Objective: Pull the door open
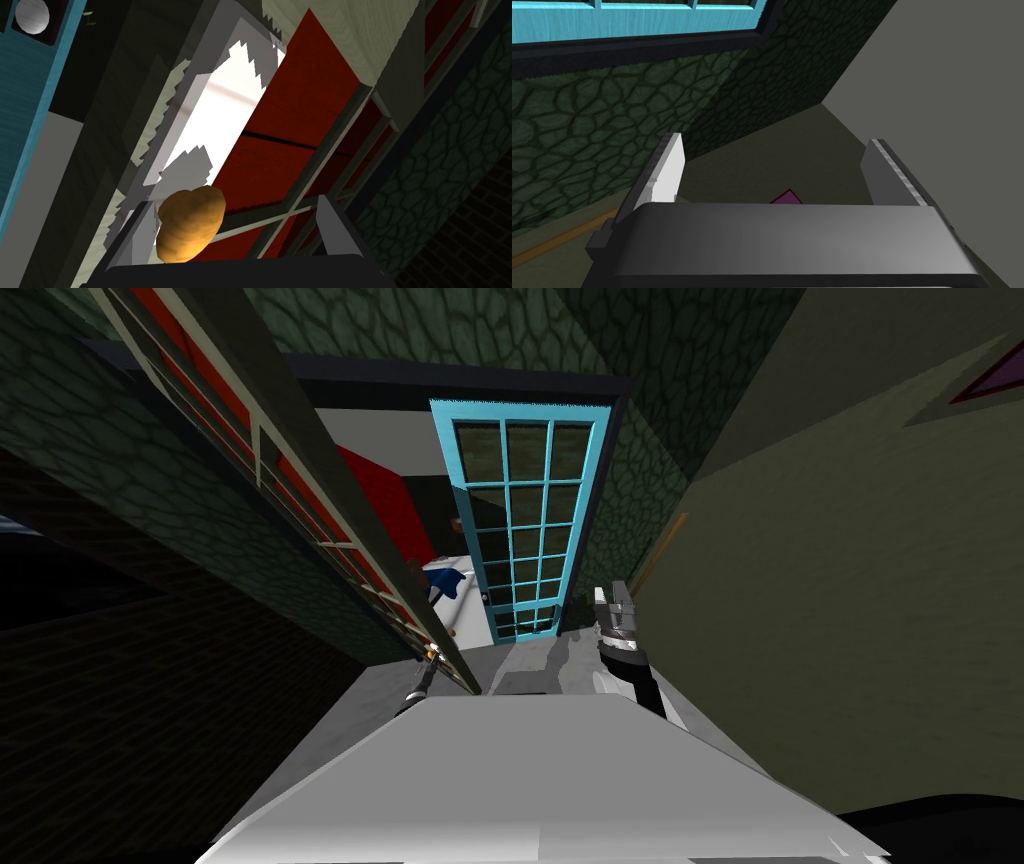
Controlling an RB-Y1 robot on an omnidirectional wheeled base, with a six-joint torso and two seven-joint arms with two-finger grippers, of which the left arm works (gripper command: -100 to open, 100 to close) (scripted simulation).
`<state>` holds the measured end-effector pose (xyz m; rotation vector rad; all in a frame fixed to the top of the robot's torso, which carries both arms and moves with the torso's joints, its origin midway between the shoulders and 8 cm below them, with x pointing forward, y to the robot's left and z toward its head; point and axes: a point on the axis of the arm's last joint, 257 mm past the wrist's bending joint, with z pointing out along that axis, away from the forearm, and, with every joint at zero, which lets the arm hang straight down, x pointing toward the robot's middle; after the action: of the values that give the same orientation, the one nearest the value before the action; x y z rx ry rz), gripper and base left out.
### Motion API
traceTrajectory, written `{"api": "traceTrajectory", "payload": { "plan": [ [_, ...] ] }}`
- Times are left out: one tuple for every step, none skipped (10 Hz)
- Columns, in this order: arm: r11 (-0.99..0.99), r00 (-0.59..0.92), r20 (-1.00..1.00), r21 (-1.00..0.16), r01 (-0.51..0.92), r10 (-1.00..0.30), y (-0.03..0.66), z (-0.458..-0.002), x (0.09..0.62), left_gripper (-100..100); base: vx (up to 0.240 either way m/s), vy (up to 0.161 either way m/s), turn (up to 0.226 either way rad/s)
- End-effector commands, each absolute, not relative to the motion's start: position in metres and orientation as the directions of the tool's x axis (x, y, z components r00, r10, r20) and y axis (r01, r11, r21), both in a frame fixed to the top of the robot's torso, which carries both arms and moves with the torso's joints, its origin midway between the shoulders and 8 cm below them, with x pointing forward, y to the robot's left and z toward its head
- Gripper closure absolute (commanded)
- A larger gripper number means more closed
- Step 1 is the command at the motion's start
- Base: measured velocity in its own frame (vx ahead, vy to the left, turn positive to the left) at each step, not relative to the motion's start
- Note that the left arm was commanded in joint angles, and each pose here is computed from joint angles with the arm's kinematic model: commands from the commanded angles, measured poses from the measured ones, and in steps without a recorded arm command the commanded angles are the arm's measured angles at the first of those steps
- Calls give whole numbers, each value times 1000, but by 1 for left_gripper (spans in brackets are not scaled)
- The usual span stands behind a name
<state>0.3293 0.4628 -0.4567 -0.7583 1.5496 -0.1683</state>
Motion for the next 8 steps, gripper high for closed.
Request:
{"api": "traceTrajectory", "payload": {
  "plan": [
    [755, 95, -833, -536, -378, -544, 482, -446, 329, 100, 3, -7, 12],
    [752, 73, -817, -557, -354, -571, 463, -456, 332, 100, -29, -10, -100],
    [746, 77, -812, -565, -352, -578, 463, -455, 332, 100, -50, 20, -92],
    [738, 83, -804, -577, -350, -589, 463, -455, 333, 100, -42, 43, -69],
    [728, 91, -793, -592, -347, -602, 463, -454, 333, 100, -34, 44, -76],
    [716, 99, -782, -607, -344, -615, 463, -453, 334, 100, -43, 35, -77],
    [705, 107, -771, -622, -340, -628, 463, -452, 335, 100, -51, 45, -72],
    [694, 115, -759, -637, -336, -641, 463, -452, 336, 100, -45, 41, -75]
  ]
}}
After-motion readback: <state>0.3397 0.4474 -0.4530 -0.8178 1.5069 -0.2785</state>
